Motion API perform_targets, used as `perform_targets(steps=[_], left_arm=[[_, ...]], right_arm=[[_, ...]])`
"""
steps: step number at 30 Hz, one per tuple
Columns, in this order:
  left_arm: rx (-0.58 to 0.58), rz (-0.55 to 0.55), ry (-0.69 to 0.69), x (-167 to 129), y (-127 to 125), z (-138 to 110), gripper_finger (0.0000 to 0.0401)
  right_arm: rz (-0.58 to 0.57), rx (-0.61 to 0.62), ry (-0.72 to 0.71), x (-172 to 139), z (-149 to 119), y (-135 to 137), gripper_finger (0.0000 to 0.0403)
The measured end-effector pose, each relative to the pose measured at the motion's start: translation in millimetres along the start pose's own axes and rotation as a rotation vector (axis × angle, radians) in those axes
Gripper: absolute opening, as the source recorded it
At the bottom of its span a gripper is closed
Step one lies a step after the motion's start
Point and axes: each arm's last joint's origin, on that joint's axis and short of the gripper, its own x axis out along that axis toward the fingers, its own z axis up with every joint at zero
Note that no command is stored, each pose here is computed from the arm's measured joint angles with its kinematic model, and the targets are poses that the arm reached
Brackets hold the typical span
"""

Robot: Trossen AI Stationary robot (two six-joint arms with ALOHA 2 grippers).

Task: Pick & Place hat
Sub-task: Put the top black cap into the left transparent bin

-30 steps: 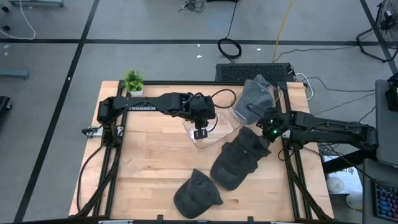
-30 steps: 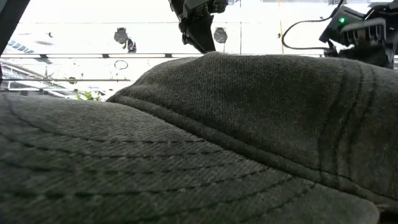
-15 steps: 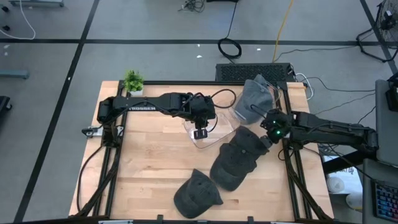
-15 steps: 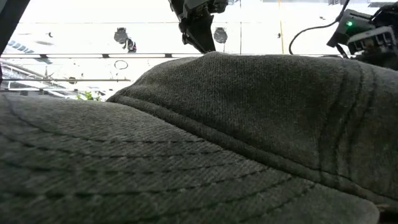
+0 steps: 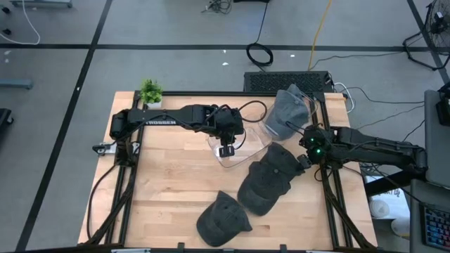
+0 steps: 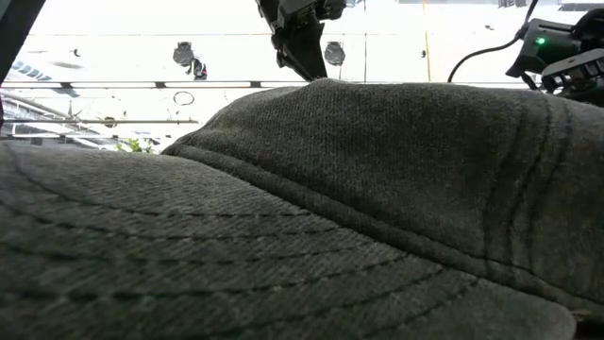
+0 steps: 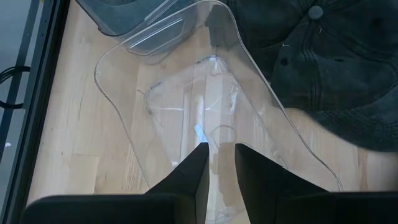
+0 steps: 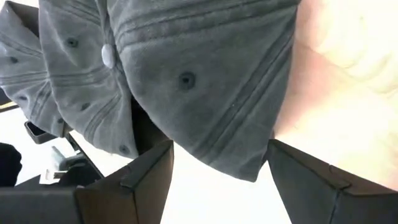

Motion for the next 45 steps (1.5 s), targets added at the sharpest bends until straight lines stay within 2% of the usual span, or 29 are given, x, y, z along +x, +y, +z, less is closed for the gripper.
perform_targets(steps=[8, 12, 14, 18, 20, 22, 30, 34, 37, 40, 43, 45], left_arm=[[-0.016, 0.0, 0.0, 0.0, 0.0, 0.0, 0.0088], [-0.015, 0.0, -0.003, 0.0, 0.0, 0.3, 0.0088], [-0.015, 0.0, -0.003, 0.0, 0.0, 0.3, 0.0088], [0.004, 0.0, -0.004, 0.0, 0.0, 0.4, 0.0088], [0.011, 0.0, -0.007, 0.0, 0.0, 0.7, 0.0088], [0.011, 0.001, -0.011, 0.0, 0.1, 1.0, 0.0088], [0.019, 0.0, -0.001, 0.0, -0.3, 0.1, 0.0088], [0.059, -0.001, 0.002, 0.1, -0.3, -0.2, 0.0088], [0.092, -0.001, 0.002, 0.1, -0.3, -0.2, 0.0088], [0.108, 0.0, 0.001, 0.1, -0.2, -0.2, 0.0088], [0.118, 0.0, 0.002, 0.1, -0.2, -0.2, 0.0088], [0.118, 0.0, 0.002, 0.1, 0.0, -0.2, 0.0088]], right_arm=[[-0.046, 0.074, -0.057, 1.3, 3.9, 0.0, 0.0247], [0.014, 0.033, -0.093, 1.4, 8.9, 6.1, 0.0247], [0.073, -0.001, -0.107, 1.2, 11.9, 10.8, 0.0247], [0.27, -0.084, -0.117, 2.7, 19.7, 23.2, 0.0247], [0.357, -0.094, -0.124, -0.3, 22.9, 30.9, 0.0247], [0.398, -0.08, -0.132, -4.7, 23.9, 36.2, 0.0247], [0.349, 0.081, -0.056, -8.2, 7.5, 49.2, 0.0247], [0.334, 0.075, -0.093, -16.6, -2.1, 70.0, 0.0247], [0.235, 0.05, -0.111, -25.2, -10.6, 82.8, 0.0247], [-0.015, 0.065, -0.111, -29.7, -20.8, 79.5, 0.0247], [-0.289, 0.153, -0.121, -29.2, -28.4, 64.7, 0.0247], [-0.344, 0.18, -0.148, -26.9, -30.3, 61.6, 0.0247]])
